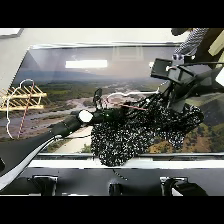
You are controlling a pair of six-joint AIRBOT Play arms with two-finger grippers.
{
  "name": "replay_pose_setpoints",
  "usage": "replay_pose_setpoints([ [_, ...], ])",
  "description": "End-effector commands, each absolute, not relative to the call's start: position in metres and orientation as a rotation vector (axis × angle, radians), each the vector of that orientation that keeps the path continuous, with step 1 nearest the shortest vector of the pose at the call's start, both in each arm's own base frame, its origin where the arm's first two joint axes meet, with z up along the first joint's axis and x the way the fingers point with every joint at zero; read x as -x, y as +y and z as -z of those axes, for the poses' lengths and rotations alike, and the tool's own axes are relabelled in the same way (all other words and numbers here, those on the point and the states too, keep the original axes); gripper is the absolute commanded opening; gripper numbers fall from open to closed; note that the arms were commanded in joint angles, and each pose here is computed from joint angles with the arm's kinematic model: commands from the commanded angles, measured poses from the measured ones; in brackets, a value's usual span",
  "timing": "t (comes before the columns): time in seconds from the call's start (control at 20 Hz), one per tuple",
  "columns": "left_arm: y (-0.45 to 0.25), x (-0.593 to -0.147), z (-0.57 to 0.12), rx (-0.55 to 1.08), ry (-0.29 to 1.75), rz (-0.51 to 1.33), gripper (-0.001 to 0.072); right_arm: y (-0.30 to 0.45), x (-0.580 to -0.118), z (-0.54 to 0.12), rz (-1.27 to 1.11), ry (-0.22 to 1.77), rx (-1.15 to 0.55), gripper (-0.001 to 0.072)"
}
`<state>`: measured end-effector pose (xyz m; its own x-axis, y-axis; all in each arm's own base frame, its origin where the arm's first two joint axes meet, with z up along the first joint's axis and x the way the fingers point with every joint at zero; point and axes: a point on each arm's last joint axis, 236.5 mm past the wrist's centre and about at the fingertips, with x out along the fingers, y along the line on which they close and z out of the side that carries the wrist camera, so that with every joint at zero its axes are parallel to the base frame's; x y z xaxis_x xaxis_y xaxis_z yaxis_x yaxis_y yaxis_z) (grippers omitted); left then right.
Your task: Fold the clothes and pants, and hang the long-sleeved shirts on hangers.
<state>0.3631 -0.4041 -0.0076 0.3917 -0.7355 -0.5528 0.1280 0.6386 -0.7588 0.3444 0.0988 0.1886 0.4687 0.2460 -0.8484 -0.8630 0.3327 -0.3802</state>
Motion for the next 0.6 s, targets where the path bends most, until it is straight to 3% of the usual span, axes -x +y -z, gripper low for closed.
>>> replay_pose_setpoints([
  [0.0, -0.404, -0.366, 0.01, 0.691, 1.033, 0.604, 0.0022, 0.099, -0.344, -0.188, -0.827, 0.775, 0.962, 0.0031],
  [0.55, -0.338, -0.395, -0.018, 0.698, 1.05, 0.625, 0.0021, 0.096, -0.339, -0.184, -0.833, 0.81, 0.954, 0.003],
])
